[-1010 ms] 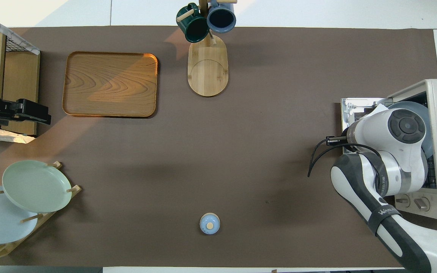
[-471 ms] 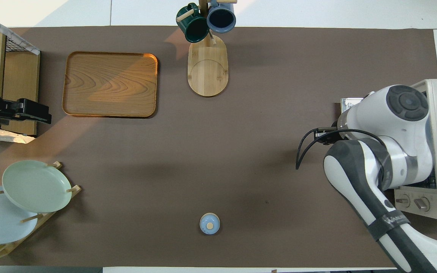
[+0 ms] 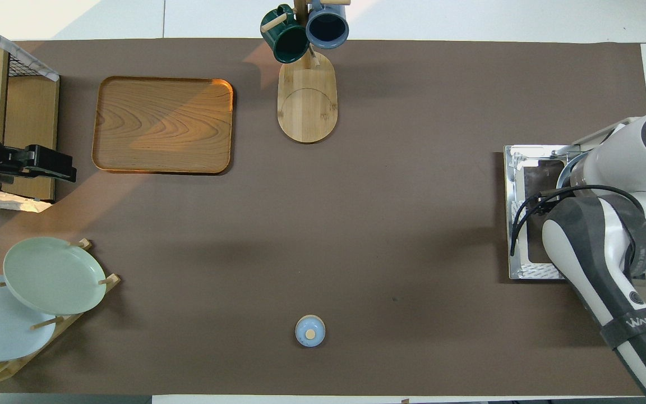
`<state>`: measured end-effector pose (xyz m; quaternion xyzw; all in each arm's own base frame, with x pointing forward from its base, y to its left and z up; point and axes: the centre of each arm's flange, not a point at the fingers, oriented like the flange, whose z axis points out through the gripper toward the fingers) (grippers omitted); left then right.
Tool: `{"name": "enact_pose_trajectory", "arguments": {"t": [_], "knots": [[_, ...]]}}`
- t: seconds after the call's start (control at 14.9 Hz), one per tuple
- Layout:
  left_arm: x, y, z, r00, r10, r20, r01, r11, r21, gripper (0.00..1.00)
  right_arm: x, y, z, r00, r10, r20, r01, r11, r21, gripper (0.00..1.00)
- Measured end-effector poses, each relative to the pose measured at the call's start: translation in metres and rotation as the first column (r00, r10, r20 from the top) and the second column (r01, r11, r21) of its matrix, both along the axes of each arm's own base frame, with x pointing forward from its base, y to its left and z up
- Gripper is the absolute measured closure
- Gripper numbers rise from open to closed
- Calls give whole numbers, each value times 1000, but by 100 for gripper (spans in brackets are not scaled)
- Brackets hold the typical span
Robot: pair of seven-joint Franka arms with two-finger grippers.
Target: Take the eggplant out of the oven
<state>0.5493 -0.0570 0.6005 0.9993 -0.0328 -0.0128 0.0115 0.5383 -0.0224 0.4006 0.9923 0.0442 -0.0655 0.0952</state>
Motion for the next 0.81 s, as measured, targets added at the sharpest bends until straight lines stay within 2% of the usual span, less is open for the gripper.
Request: {"name": "enact_pose_trajectory", "arguments": {"t": [0.13, 0.27, 0.4, 0.67, 0.81], "knots": [[1, 0, -2, 1000, 0, 4, 0, 1000, 0, 0, -2, -7, -8, 1000, 13, 16, -13, 1000, 3, 31], [1, 0, -5, 1000, 0, 4, 0, 1000, 0, 0, -5, -11, -22, 997, 66, 46, -67, 998, 15, 51], [2, 0, -9, 1000, 1, 9, -1, 1000, -1, 0, -10, -21, -33, 991, 117, 59, -119, 993, 24, 55], [3, -1, -13, 1000, 0, 16, 0, 1000, -2, 0, -14, -20, -33, 985, 163, 59, -165, 986, 17, 97], [3, -2, -15, 1000, -1, 17, 1, 1000, -2, 0, -13, 1, -22, 977, 207, 42, -207, 978, 1, 97]]}}
